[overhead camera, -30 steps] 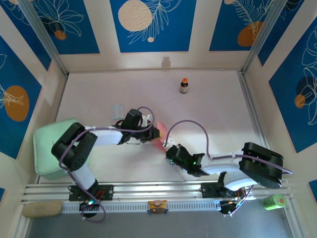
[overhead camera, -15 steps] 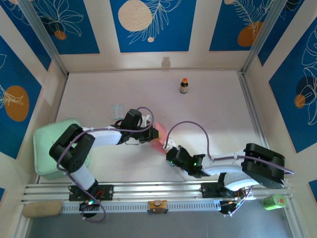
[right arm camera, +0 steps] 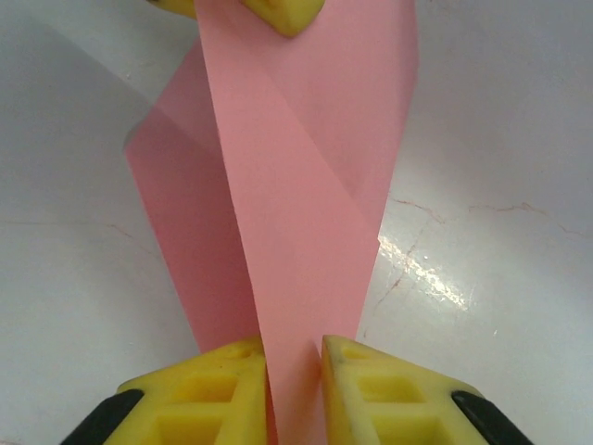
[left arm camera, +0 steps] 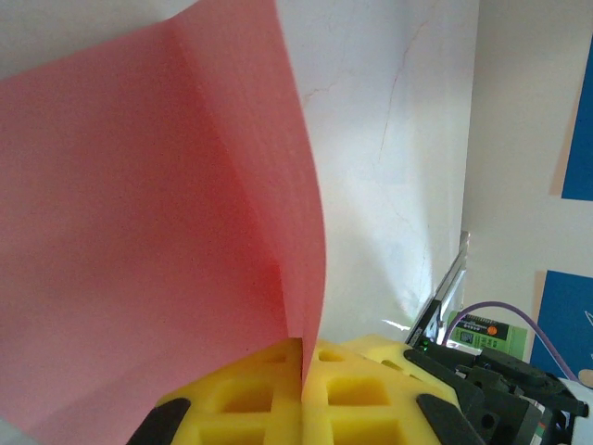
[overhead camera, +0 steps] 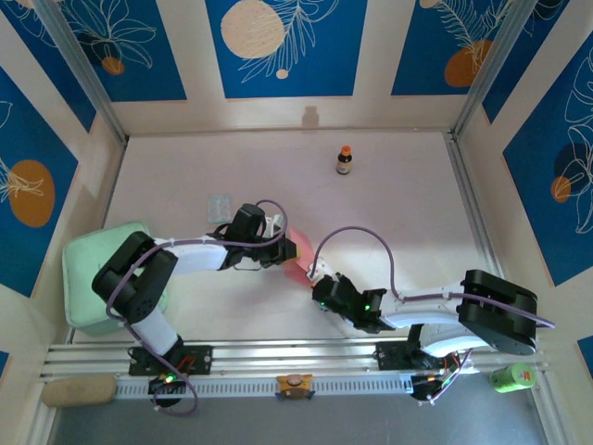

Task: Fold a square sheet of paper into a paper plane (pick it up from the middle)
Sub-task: Fourth fold the wing at the center of the table.

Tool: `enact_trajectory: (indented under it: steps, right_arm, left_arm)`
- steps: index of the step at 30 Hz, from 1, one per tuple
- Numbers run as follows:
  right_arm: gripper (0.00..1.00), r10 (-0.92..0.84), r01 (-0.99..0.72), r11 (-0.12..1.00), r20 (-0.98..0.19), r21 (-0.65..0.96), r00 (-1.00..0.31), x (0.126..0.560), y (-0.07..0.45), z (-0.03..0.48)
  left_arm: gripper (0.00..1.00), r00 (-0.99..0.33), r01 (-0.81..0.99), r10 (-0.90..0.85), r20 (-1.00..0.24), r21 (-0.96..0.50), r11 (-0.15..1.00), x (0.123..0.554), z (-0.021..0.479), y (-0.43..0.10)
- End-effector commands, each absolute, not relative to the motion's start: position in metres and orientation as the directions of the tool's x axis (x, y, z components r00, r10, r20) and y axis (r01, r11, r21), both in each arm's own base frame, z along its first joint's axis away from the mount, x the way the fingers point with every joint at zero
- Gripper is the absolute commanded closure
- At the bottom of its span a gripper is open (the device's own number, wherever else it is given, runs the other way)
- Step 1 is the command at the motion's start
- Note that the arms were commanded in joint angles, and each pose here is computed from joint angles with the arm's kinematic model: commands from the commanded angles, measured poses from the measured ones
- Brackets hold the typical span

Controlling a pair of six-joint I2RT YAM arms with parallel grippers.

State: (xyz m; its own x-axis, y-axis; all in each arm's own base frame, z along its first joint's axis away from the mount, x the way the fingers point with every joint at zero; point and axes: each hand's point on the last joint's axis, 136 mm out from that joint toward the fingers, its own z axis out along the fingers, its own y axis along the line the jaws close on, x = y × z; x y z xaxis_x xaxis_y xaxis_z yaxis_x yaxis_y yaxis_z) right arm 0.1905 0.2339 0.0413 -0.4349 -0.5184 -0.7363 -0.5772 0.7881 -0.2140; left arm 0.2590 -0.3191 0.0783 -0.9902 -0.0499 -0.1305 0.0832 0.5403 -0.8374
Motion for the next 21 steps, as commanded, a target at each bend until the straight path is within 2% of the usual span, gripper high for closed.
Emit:
enact_trajectory:
  steps: [1, 13, 21]
  right_arm:
    - [0.76, -0.502, -0.562, 0.800, -0.748, -0.210, -0.434, 0.191, 0.232, 0.045]
    - [0.60, -0.471, -0.603, 0.782, -0.780, -0.154, -0.411, 0.182, 0.232, 0.058]
    - [0.54, -0.552, -0.675, 0.700, -0.776, -0.234, -0.304, 0.183, 0.249, 0.059]
  left_arm:
    - [1.00, -0.985, 0.100, -0.068, -0.161, -0.840, 0.534, 0.264, 0.085, -0.314]
    - [1.00, -0.986, 0.086, -0.074, -0.147, -0.845, 0.528, 0.263, 0.078, -0.312]
    - [1.00, -0.988, 0.083, -0.066, -0.137, -0.848, 0.524, 0.263, 0.077, -0.314]
